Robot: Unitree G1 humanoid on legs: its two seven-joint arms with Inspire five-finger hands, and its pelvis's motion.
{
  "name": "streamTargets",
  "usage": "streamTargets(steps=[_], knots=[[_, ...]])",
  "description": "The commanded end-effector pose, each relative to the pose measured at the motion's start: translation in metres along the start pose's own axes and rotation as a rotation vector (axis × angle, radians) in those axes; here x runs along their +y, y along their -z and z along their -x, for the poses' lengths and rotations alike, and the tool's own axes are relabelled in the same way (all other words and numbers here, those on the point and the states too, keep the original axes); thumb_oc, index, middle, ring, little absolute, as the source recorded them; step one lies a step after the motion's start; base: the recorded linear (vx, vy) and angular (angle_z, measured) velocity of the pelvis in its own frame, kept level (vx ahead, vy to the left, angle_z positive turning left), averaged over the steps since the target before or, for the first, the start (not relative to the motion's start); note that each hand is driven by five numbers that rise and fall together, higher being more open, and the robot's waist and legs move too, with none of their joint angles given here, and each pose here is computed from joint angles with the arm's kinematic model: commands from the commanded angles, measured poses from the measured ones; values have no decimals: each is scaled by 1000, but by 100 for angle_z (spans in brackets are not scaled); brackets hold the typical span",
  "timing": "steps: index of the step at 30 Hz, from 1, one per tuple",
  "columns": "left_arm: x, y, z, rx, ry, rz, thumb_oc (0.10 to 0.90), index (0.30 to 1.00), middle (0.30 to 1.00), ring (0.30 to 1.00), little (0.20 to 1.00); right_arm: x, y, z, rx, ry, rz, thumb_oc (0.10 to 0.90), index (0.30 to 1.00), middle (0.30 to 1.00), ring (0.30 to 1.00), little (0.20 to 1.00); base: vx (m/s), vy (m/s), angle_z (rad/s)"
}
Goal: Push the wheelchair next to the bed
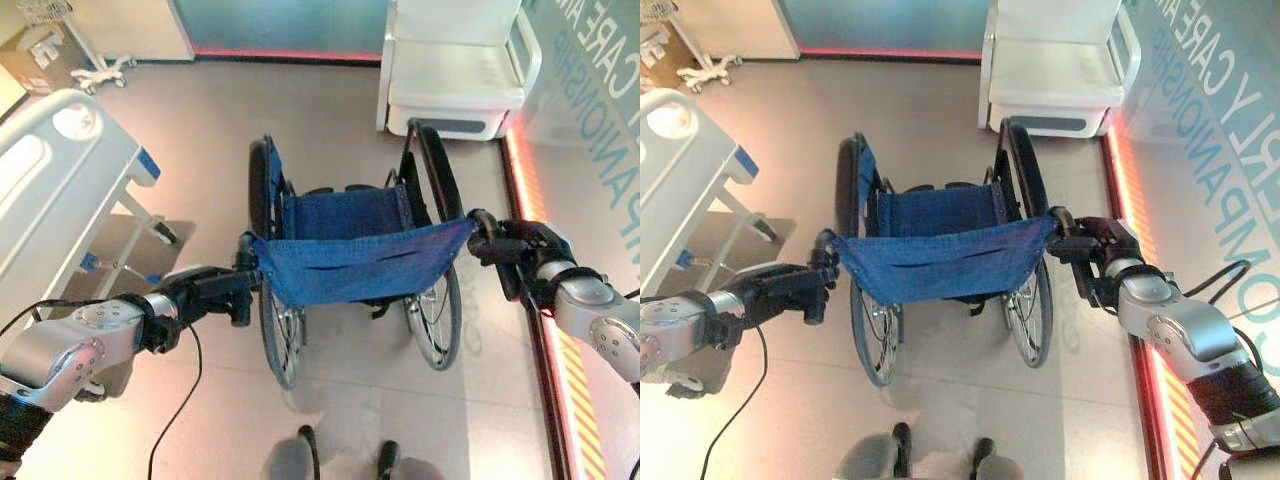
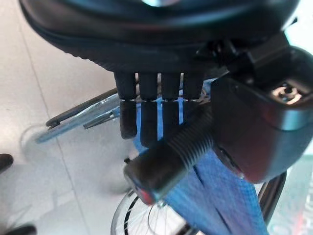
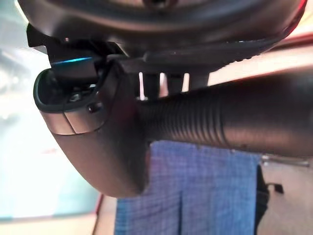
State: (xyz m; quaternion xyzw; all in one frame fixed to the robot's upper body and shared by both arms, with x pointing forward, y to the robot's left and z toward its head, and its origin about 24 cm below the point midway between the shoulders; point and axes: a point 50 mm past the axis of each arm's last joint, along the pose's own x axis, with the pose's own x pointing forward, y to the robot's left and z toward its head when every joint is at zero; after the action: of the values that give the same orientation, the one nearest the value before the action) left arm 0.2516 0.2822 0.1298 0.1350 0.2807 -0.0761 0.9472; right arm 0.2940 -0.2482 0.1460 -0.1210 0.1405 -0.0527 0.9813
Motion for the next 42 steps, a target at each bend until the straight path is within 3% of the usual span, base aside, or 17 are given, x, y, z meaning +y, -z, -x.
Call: streamTargets(steps=[1,12,24,31,42], knots=[[35,-25,20,-171,-174,41,400,300,300,300,300,17,-15,16,-97,-231,78,400,300,300,300,300,355,41,-19],[50,-4,25,-124,-234,106,400,300,300,300,300,23,-18,17,-90,-353,95,400,300,300,300,300,416,123,-46],[60,-21,28,-168,-227,77,400,300,300,300,300,43,-32,14,-132,-367,58,400,300,300,300,300,332,178,-1],[58,-25,23,-224,-223,90,400,300,300,300,300,36,-55,10,-202,-325,64,400,300,300,300,300,306,-76,-7],[45,-16,18,-234,-184,81,400,300,300,300,300,27,-75,18,-207,-324,87,400,300,300,300,300,564,-215,82]])
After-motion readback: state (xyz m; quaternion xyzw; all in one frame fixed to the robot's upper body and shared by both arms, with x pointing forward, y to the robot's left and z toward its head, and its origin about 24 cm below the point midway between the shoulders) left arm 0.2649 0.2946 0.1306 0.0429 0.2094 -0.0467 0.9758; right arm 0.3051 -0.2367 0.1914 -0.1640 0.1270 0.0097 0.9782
